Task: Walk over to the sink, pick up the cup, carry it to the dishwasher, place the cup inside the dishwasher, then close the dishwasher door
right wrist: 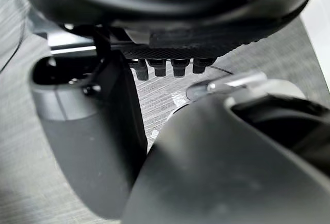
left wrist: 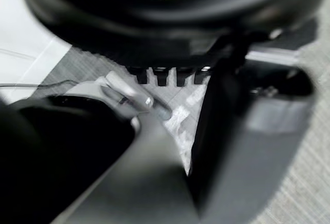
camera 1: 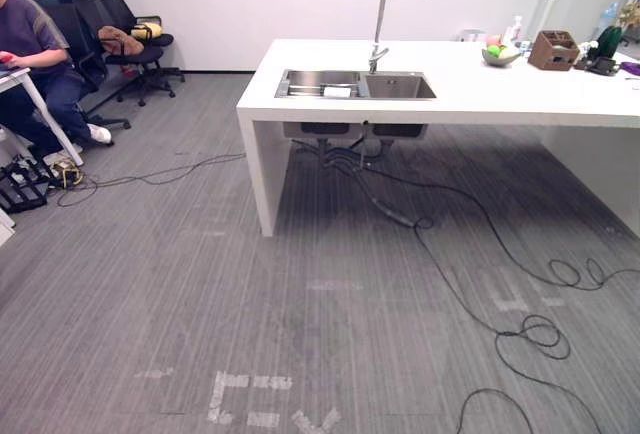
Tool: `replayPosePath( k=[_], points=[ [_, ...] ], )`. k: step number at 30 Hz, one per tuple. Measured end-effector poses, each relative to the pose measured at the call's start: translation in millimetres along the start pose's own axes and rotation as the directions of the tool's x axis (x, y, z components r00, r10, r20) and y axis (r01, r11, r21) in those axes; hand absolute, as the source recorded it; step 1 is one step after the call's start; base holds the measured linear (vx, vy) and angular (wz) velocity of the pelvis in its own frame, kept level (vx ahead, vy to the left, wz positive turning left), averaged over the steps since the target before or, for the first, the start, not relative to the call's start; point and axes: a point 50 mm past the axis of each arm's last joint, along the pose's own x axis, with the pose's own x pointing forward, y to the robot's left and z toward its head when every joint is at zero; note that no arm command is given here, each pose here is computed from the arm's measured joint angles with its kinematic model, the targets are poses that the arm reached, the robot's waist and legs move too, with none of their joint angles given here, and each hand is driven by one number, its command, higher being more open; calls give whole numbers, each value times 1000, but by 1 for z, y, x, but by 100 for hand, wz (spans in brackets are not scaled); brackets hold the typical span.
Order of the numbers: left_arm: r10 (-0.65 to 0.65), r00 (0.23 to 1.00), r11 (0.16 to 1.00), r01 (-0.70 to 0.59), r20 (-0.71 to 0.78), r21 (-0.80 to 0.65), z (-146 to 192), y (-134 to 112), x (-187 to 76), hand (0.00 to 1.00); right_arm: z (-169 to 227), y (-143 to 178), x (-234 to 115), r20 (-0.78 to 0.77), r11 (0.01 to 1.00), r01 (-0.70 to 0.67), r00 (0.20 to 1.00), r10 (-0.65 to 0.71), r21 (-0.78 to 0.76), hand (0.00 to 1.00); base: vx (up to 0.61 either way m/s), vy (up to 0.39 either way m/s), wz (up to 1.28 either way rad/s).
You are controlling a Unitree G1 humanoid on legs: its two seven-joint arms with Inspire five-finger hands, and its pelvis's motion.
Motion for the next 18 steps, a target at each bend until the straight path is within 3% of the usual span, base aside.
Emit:
replayPosePath(
  k=[13,18],
  points=[
    [-5,999,1000,4,48,23,5,-3,0,100,18,7,2,36,991,-5,999,10,-136,100,-36,-19,8],
    [-84,990,995,77,114,63,12,-7,-1,100,24,11,3,56,984,0,998,10,-179,100,-8,-6,2]
  ],
)
